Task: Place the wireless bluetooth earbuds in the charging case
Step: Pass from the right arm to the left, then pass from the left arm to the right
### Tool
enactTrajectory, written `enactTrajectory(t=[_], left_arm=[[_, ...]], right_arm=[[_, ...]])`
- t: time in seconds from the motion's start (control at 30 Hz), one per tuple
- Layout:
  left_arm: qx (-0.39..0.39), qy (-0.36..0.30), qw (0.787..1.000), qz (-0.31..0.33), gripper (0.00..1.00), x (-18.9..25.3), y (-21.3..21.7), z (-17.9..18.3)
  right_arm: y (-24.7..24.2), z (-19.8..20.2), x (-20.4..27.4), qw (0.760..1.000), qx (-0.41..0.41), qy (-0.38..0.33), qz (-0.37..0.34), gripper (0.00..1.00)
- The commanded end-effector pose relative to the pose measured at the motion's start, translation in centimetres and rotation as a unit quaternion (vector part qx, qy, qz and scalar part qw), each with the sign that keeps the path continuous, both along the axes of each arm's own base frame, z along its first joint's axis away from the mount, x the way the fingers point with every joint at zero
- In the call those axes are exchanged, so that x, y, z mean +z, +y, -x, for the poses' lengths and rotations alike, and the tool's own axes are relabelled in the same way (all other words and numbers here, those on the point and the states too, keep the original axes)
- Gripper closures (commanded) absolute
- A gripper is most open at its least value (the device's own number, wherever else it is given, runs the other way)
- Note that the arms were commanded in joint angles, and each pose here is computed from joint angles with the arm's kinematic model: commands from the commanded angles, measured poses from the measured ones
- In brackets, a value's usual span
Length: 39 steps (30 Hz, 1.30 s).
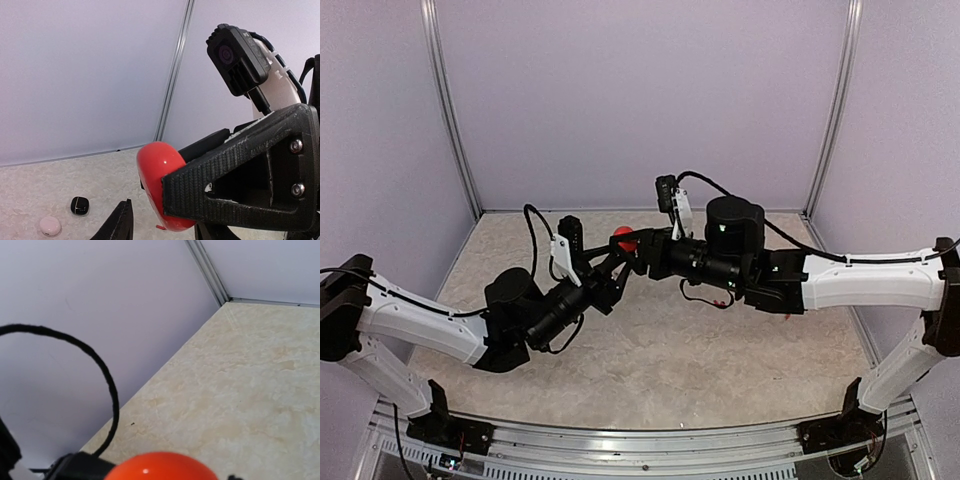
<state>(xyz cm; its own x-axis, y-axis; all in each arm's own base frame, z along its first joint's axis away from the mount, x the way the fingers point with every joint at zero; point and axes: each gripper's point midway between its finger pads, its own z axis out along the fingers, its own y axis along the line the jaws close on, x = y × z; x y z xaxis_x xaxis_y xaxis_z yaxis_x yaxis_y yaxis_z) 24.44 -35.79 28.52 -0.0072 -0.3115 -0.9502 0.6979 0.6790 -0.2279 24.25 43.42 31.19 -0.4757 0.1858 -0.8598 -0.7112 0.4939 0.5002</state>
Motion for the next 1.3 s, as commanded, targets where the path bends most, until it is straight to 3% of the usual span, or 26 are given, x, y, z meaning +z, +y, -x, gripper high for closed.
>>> enactTrajectory(t=[0.0,0.43,0.67,0.8,0.87,1.0,1.27], left_arm=[[0.027,-0.023,0.998,0.044,0.60,2.6,0.9,-0.5],[0.025,-0.043,0.998,0.041,0.74,2.9,0.9,0.1],[0.017,-0.041,0.998,0.044,0.82,2.7,1.5,0.6],[-0.003,-0.045,0.998,0.044,0.83,2.9,1.5,1.3],[-0.021,-0.048,0.998,0.043,0.83,3.0,1.4,1.9],[-0.072,-0.062,0.995,0.040,0.83,3.5,1.3,3.5],[-0.211,-0.098,0.971,0.064,0.84,5.8,2.0,7.7]], right_arm=[[-0.6,0.6,0.7,1.000,-0.006,0.007,-0.025,0.50],[-0.7,1.0,-0.2,0.999,0.000,0.027,-0.035,0.46],[-1.5,1.0,0.5,1.000,0.000,0.001,-0.030,0.30],[-2.4,1.4,2.9,0.998,0.019,-0.049,-0.034,0.10],[-3.0,2.1,4.6,0.994,0.042,-0.092,-0.034,0.06],[-4.6,3.0,6.5,0.984,0.100,-0.149,-0.020,0.07],[-5.3,6.5,7.7,0.946,0.256,-0.200,0.021,0.21]])
